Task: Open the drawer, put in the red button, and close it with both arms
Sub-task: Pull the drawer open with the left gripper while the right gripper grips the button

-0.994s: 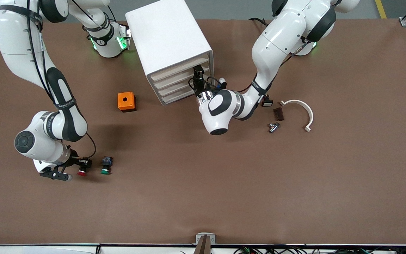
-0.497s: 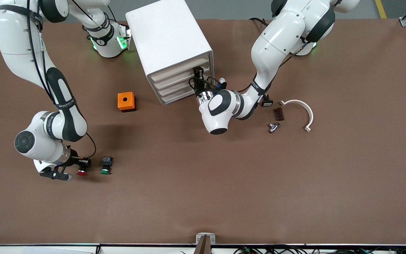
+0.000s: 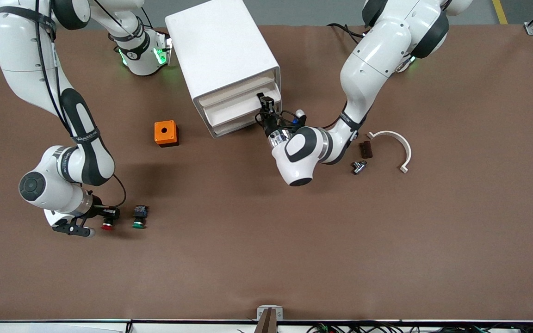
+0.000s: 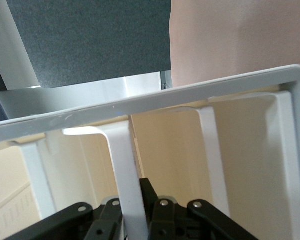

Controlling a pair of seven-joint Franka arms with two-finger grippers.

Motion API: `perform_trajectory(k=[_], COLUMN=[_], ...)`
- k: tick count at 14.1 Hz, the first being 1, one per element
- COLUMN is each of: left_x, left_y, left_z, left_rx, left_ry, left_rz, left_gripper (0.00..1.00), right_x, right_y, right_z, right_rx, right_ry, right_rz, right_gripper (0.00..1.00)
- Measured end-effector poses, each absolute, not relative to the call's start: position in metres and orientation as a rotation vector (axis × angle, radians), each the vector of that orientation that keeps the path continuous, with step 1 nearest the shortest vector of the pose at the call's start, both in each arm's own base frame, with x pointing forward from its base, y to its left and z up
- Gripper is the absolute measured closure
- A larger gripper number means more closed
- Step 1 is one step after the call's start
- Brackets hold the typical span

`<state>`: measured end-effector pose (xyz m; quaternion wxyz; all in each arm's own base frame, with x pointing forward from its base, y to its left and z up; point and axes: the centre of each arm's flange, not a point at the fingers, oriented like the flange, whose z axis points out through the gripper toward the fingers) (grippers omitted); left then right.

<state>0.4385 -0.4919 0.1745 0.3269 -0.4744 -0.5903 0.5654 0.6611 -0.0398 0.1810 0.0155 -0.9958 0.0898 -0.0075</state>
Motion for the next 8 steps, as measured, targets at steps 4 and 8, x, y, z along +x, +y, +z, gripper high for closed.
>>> perform_trajectory(k=[4,8], left_x=[0.465,0.493], left_y=[-0.467,-0.440], left_z=[0.174,0.174], left_rx=[-1.209,-1.171], left_ry=[-1.594,-1.650], left_rz=[1.515,1.556], left_gripper=[0.90,0.90], right_x=[0.661,0.661], right_y=[-0.040,-0.040], right_z=[0.181,0.181], right_rx=[-3.098,-3.098], right_ry=[0.279,0.279], right_rz=[-0.023,-0.023], right_gripper=[0.59,0.59])
